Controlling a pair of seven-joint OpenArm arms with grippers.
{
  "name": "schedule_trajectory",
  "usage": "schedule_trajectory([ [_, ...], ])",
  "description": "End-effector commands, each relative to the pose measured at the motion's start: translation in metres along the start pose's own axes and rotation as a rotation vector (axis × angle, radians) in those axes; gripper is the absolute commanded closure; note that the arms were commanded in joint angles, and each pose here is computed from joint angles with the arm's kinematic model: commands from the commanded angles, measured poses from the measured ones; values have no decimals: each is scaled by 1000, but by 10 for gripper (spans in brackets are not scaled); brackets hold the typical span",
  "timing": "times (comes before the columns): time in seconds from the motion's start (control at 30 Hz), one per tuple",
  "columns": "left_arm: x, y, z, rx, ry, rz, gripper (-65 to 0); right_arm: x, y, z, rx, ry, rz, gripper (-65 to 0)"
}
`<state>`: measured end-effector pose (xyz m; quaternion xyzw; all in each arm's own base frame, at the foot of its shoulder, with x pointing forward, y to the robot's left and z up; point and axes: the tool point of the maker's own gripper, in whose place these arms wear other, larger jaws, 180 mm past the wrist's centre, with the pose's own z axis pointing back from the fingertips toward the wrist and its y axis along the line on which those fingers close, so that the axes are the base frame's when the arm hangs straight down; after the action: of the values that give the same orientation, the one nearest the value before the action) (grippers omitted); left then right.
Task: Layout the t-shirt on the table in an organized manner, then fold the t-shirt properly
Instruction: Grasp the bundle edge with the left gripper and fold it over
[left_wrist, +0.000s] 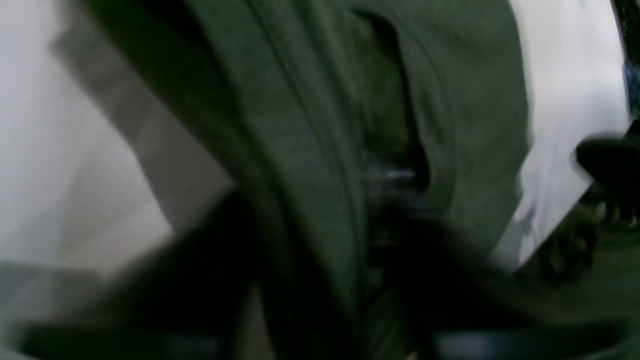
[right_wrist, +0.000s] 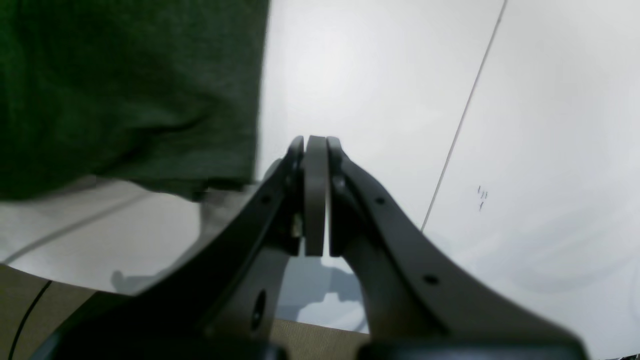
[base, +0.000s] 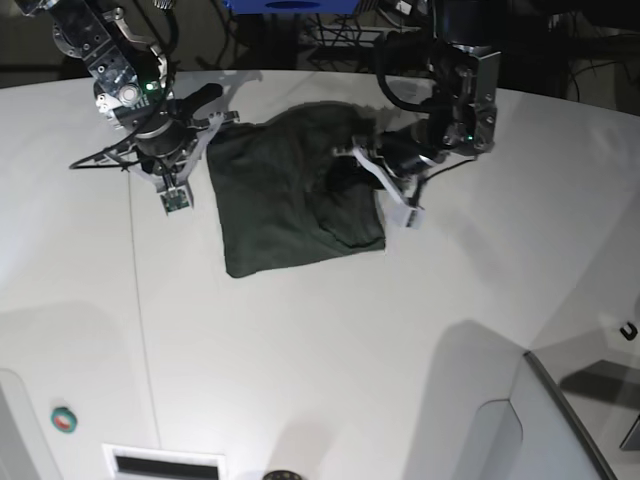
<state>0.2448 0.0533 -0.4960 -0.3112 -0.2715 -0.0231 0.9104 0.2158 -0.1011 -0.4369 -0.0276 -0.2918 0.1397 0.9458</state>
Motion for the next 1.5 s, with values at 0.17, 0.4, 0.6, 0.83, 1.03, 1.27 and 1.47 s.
schedule_trajectory([
  [0.17, 6, 11, 8, 76, 72, -116, 0, 14, -37, 2, -89, -44, -70, -2],
  [0.4, 36, 16, 24, 211, 220, -461, 0, 16, -69, 3, -162, -51, -132, -2],
  [0.6, 42, 0, 7, 186, 411, -841, 0, 12, -76, 4, -181, -46, -174, -2],
  [0.83, 67, -4, 4, 198, 547, -1247, 0, 4, -95, 7, -235, -37, -277, -2],
  [1.03, 87, -31, -9, 176, 536, -1407, 0, -2, -117, 12, -298, -36, -409, -2],
  [1.27, 74, -69, -40, 105, 563, -1476, 0, -23, -144, 21, -381, -19, -524, -2],
  [1.47, 62, -85, -54, 71, 576, -1458, 0, -42, -169, 32, -458, -6, -612, -2],
])
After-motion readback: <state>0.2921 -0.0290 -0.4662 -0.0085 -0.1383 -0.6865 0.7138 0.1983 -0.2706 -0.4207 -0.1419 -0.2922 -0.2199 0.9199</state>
